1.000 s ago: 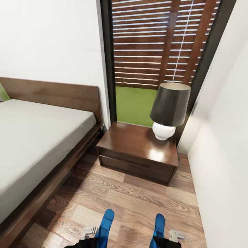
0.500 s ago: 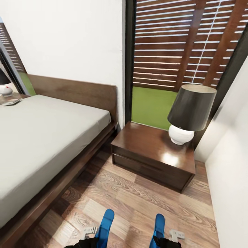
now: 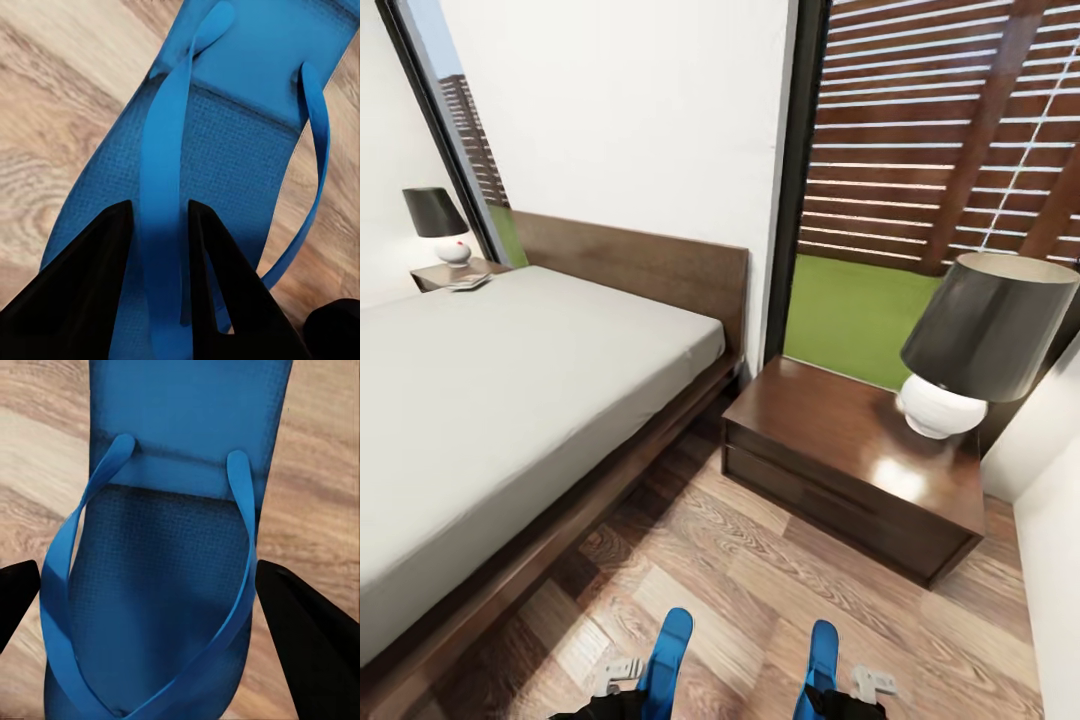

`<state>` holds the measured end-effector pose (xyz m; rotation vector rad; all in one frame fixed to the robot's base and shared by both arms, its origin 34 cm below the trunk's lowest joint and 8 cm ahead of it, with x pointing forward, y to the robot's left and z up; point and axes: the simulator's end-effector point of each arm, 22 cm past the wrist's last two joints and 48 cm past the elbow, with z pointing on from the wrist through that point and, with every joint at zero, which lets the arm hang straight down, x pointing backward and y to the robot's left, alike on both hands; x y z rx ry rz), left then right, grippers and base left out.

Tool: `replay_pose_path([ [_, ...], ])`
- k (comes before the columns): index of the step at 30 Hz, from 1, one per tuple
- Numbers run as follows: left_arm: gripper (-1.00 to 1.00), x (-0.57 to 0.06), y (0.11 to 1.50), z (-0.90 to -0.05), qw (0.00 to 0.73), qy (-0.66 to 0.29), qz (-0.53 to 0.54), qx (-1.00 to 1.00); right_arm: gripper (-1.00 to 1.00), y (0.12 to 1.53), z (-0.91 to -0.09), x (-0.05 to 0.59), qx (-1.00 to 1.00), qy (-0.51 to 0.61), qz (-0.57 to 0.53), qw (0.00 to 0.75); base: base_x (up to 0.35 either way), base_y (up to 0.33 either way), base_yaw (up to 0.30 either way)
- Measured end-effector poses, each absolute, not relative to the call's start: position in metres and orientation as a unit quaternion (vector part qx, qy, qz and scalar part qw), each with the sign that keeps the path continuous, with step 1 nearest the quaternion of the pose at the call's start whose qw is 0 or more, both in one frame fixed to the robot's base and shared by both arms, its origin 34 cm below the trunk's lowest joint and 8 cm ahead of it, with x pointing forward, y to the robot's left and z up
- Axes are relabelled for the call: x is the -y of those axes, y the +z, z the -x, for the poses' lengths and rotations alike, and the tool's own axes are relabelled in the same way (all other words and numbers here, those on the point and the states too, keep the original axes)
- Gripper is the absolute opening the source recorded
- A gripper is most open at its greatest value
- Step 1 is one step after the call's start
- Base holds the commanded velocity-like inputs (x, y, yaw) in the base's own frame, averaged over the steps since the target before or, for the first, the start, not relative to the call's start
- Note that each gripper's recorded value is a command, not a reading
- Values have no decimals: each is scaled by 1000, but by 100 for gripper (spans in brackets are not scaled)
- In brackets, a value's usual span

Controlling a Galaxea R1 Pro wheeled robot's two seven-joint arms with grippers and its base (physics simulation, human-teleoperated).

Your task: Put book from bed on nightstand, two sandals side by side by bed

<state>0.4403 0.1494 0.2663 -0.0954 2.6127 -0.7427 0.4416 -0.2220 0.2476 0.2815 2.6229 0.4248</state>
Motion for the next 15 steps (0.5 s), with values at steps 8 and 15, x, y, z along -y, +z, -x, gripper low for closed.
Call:
replay_pose_path([
  [8,-100,-149,266,-440,210,-267,34,-940,-100,248,-442,222,-955,154,-102,233,0,0,287],
  [15,-100,-149,266,-440,210,-267,34,-940,-100,247,-441,221,-955,154,-102,232,0,0,287],
])
